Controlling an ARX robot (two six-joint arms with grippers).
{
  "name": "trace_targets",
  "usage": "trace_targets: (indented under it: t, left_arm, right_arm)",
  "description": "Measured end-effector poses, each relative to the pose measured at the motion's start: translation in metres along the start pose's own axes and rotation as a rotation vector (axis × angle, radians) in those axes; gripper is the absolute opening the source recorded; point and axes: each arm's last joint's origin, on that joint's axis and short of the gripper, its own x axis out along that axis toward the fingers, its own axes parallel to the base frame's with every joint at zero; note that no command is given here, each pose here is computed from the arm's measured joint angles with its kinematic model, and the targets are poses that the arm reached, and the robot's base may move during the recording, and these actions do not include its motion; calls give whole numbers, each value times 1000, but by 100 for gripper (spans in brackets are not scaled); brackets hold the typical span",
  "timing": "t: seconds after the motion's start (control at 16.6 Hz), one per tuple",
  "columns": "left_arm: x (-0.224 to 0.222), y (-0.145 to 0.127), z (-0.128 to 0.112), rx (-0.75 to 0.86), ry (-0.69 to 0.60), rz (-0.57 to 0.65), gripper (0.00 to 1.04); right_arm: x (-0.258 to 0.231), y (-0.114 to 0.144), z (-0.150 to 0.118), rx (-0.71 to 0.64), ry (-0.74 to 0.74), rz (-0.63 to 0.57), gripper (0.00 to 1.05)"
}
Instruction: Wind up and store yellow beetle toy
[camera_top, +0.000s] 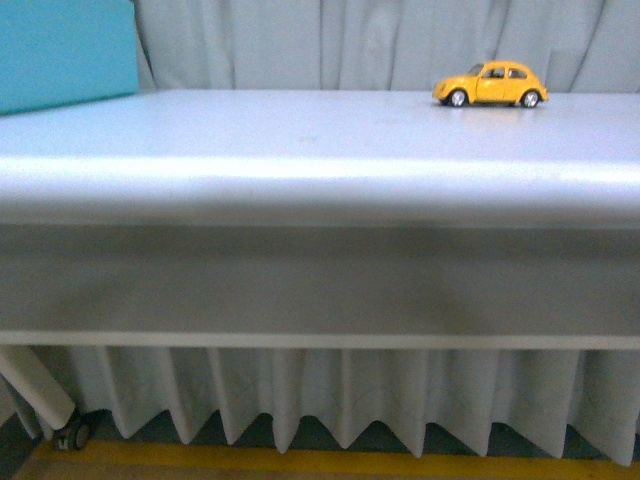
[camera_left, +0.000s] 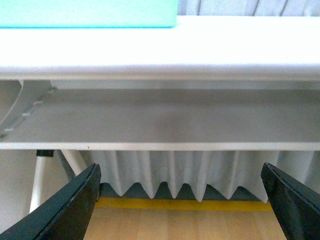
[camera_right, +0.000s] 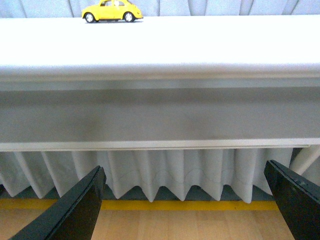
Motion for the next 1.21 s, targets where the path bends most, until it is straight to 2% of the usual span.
trace_targets:
  t: [1.21]
  left_arm:
    - [0,0,0,0,-4,0,98]
  right_arm:
    - [0,0,0,3,-3,0,98]
